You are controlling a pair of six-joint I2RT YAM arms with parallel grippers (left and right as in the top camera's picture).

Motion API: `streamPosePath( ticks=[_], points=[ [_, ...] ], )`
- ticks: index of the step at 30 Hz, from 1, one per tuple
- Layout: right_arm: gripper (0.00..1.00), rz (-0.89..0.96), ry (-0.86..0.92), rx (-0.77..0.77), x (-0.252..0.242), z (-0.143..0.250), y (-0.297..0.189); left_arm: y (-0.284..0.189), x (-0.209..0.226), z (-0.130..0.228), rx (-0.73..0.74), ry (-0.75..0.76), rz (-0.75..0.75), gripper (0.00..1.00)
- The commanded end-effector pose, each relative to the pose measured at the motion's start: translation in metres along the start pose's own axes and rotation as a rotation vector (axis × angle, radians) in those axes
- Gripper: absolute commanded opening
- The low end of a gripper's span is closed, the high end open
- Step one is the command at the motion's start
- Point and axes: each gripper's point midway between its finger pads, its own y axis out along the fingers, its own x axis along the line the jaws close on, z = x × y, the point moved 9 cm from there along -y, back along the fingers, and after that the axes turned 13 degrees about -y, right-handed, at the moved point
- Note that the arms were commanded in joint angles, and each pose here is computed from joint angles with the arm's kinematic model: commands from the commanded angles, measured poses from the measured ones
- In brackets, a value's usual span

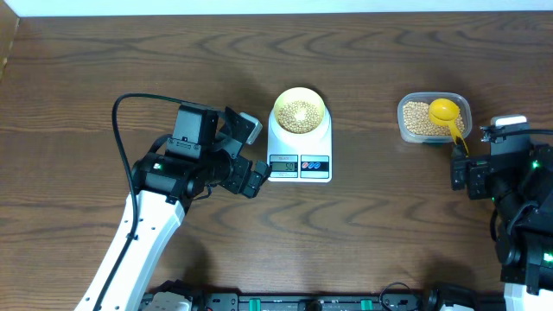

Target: Scoop item into bowl and weigh 50g on scale

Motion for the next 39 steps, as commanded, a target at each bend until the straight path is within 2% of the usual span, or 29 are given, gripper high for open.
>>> streamPosePath(
  ticks=[1, 18, 28, 32, 39],
  points=[
    [0.99, 0.009, -0.014, -0.002, -0.001, -0.001, -0.002, 0.000, -0.001, 0.000, 0.004, -0.009, 0.012, 0.98],
    [0.99, 0.007, -0.013, 0.002, -0.001, 0.000, -0.002, 0.000, -0.001, 0.000, 0.004, -0.009, 0.012, 0.98],
    [0.99, -0.130, -0.007, 0.179, 0.022, 0.027, -0.008, 0.000, -0.001, 0.000, 0.004, -0.009, 0.012, 0.98],
    [0.99, -0.210, -0.080, 0.144, 0.043, 0.024, -0.021, 0.000, -0.001, 0.000, 0.004, -0.009, 0.012, 0.98],
    [0.99, -0.218, -0.109, 0.078, 0.049, 0.021, -0.036, 0.000, -0.001, 0.000, 0.005, -0.009, 0.012, 0.98]
  ],
)
